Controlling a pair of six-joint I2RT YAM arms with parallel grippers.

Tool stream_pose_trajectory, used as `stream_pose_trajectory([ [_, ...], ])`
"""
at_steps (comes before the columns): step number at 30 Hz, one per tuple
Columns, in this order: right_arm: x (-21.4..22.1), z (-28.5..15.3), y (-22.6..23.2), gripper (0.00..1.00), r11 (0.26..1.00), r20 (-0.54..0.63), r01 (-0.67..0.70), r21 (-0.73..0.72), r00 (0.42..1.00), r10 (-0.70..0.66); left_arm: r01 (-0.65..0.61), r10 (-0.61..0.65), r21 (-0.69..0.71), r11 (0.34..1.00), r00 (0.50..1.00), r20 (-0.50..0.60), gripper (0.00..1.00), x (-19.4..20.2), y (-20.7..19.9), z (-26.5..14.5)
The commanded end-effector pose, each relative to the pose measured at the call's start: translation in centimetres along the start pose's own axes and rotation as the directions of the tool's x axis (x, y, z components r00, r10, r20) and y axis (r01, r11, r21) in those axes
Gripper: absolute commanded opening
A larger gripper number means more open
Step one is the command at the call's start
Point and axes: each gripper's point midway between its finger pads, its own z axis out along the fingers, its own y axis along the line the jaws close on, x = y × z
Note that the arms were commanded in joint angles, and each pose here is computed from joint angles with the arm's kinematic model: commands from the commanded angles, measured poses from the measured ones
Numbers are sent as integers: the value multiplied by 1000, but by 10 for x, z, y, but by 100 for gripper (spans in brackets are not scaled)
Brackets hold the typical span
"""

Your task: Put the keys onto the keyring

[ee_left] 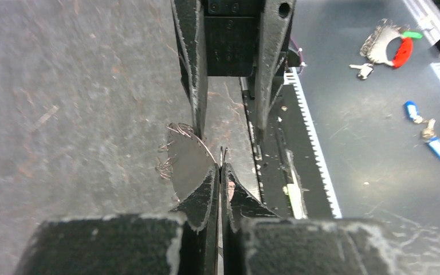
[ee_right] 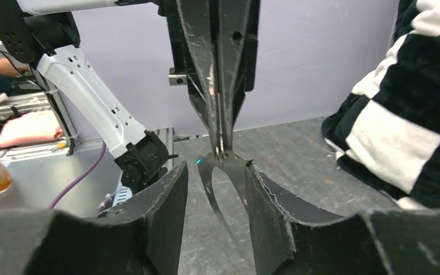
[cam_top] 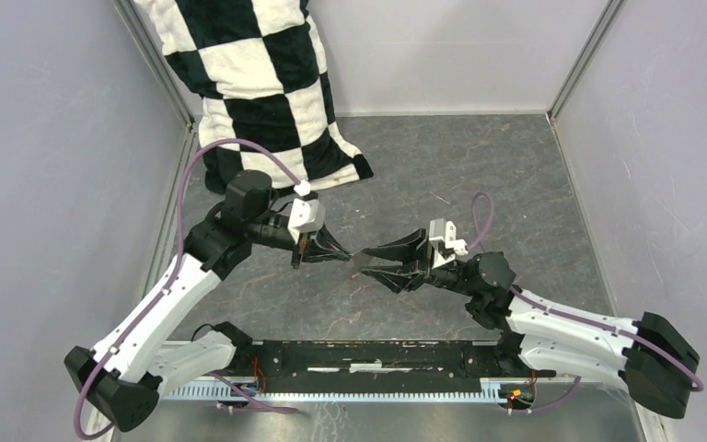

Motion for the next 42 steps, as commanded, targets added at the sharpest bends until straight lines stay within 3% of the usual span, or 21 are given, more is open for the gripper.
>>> stream_pose_trajectory([
  [1,-17,-2,-8,48,990,-16,137,36,991,-136,-362,359,28,932,930,83,2,-33,-17,-10],
  [8,-28,-8,-2,45,977,-28,211,11,977,-211,-593,584,47,804,802,124,2,-40,-31,-10],
  [13,-28,-6,-2,44,979,-32,204,10,979,-204,-629,616,67,774,774,148,2,-40,-38,-8],
  [16,-28,-5,-4,44,979,-33,204,20,979,-203,-590,579,69,804,805,130,2,-36,-34,-6],
  [19,-29,-6,-12,44,975,-49,212,60,977,-209,-427,422,34,904,901,104,2,-34,-24,-2],
  [22,-30,-6,-17,43,971,-59,224,85,974,-220,-259,260,-27,966,957,130,2,-37,-16,0],
  [25,-32,-8,-22,46,966,-71,233,114,972,-226,-102,118,-85,991,973,198,2,-47,-8,1],
  [30,-49,-10,-27,49,955,-57,253,155,967,-247,101,-65,-108,989,955,290,2,-57,3,1],
  [35,-62,-9,-22,46,961,-32,241,137,970,-239,83,-37,-128,988,944,328,2,-66,5,-1],
  [42,-74,12,-4,40,979,-12,202,-8,979,-202,30,15,-124,992,939,344,2,-70,0,-3],
])
